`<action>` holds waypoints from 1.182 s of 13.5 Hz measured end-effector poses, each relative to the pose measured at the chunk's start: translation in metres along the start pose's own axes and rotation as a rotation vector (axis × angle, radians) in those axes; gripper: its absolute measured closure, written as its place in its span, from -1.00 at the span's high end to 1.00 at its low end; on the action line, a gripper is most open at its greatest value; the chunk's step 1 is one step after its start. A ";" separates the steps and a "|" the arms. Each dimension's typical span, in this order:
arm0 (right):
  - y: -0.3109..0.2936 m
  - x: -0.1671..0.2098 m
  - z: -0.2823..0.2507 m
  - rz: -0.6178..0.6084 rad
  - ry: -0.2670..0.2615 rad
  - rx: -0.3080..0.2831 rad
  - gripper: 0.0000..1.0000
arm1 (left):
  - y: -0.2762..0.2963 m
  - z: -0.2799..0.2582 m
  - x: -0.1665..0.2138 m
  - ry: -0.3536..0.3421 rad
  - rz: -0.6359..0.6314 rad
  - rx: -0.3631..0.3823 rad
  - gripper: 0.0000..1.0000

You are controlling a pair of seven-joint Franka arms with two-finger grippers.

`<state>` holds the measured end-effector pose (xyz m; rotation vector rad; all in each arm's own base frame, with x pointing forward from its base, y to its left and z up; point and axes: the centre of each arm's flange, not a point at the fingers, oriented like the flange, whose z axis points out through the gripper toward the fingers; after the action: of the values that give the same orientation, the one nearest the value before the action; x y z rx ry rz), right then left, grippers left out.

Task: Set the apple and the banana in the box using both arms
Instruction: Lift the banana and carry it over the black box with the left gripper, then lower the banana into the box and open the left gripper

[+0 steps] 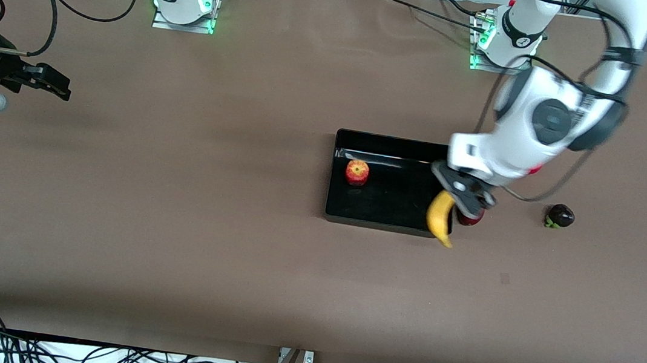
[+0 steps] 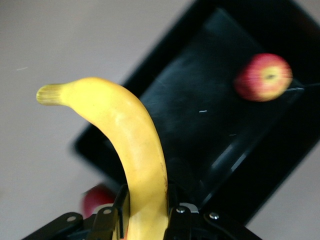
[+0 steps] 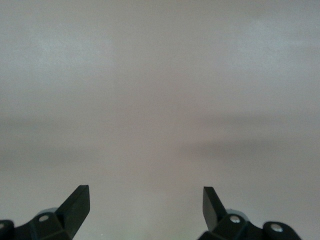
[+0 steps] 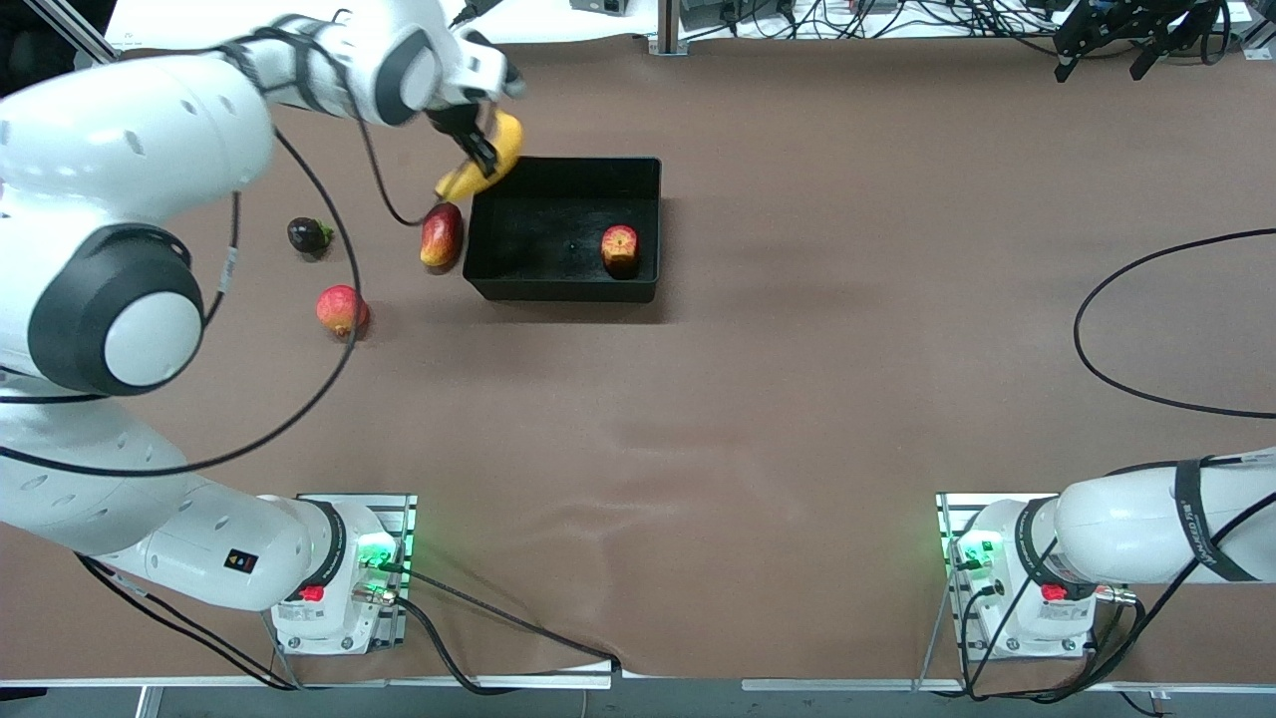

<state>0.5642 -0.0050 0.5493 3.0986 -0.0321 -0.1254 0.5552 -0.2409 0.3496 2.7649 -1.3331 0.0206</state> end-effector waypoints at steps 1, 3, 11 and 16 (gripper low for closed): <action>0.000 0.000 0.000 0.000 0.000 0.000 1.00 | 0.020 0.012 0.007 -0.015 0.027 -0.008 -0.34; -0.001 0.000 0.000 -0.001 0.000 0.000 1.00 | 0.036 0.039 0.011 -0.027 0.042 -0.021 -0.34; -0.002 0.000 0.000 -0.003 0.000 0.000 1.00 | 0.045 0.107 -0.003 -0.078 -0.001 -0.091 -0.05; -0.002 0.000 0.000 -0.004 0.000 0.000 1.00 | 0.017 0.079 -0.006 -0.024 -0.045 -0.058 0.96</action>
<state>0.5642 -0.0029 0.5493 3.0986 -0.0262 -0.1254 0.5367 -0.2529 0.2715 2.7546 -1.2558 -0.0534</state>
